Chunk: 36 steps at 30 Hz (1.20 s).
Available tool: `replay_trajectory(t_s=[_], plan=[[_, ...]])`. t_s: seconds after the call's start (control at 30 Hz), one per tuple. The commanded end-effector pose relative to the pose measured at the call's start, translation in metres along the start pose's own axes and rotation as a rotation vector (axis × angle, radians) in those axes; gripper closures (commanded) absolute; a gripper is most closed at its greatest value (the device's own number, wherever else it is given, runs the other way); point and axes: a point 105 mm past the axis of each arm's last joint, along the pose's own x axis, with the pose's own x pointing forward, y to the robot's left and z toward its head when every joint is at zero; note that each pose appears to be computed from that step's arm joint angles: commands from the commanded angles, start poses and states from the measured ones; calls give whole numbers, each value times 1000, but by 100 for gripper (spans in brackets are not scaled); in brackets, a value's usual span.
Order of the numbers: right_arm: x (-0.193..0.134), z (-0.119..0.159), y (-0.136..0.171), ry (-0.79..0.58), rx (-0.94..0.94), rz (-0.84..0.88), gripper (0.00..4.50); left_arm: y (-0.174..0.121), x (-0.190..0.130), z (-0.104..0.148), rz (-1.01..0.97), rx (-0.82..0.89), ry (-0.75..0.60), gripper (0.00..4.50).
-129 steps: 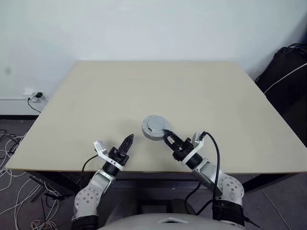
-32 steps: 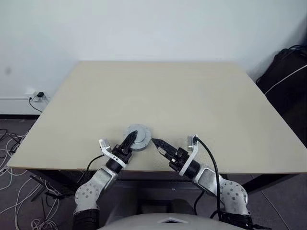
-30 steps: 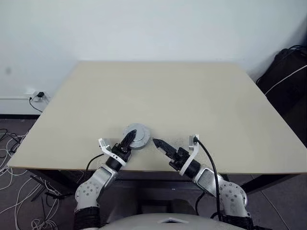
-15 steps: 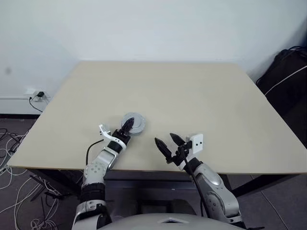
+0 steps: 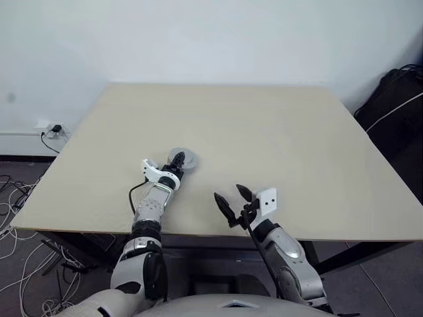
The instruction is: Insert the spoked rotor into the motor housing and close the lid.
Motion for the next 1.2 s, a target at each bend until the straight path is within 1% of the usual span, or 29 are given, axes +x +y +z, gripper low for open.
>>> replay_trajectory(t_s=[0.03, 0.23, 0.33, 0.37, 0.4, 0.53, 0.57, 0.7, 0.77, 0.97, 1.07, 1.2], plan=[[2, 8, 1, -32, -20, 10, 0, -23, 12, 10, -34, 37, -42, 236], [3, 6, 3, -17, -22, 22, 0, -15, 15, 5, 18, 29, -22, 236], [2, 5, 3, -10, -21, 20, 0, -5, 13, 3, 70, 26, -16, 236], [2, 4, 3, -9, -21, 19, 0, -3, 12, 3, 83, 24, -15, 166], [2, 4, 3, -7, -21, 19, 0, 0, 11, 3, 95, 23, -15, 145], [3, 2, 3, 5, -18, 18, 0, 14, 4, 0, 164, 46, 9, 12], [3, 1, 3, 8, -17, 18, 0, 19, 1, -2, 189, 53, 24, 6], [3, 0, 4, 13, -13, 16, 0, 40, -17, -10, 277, 97, 83, 6], [4, -1, 3, 16, -9, 11, 0, 46, -28, -12, 283, 136, 113, 6], [4, -5, -3, 42, -6, -32, 0, 59, -61, -16, 280, 286, 197, 6], [3, -8, -5, 53, -11, -44, 0, 61, -74, -15, 274, 321, 204, 6], [2, -10, -12, 62, -27, -83, 0, 59, -89, -14, 225, 442, 202, 6]])
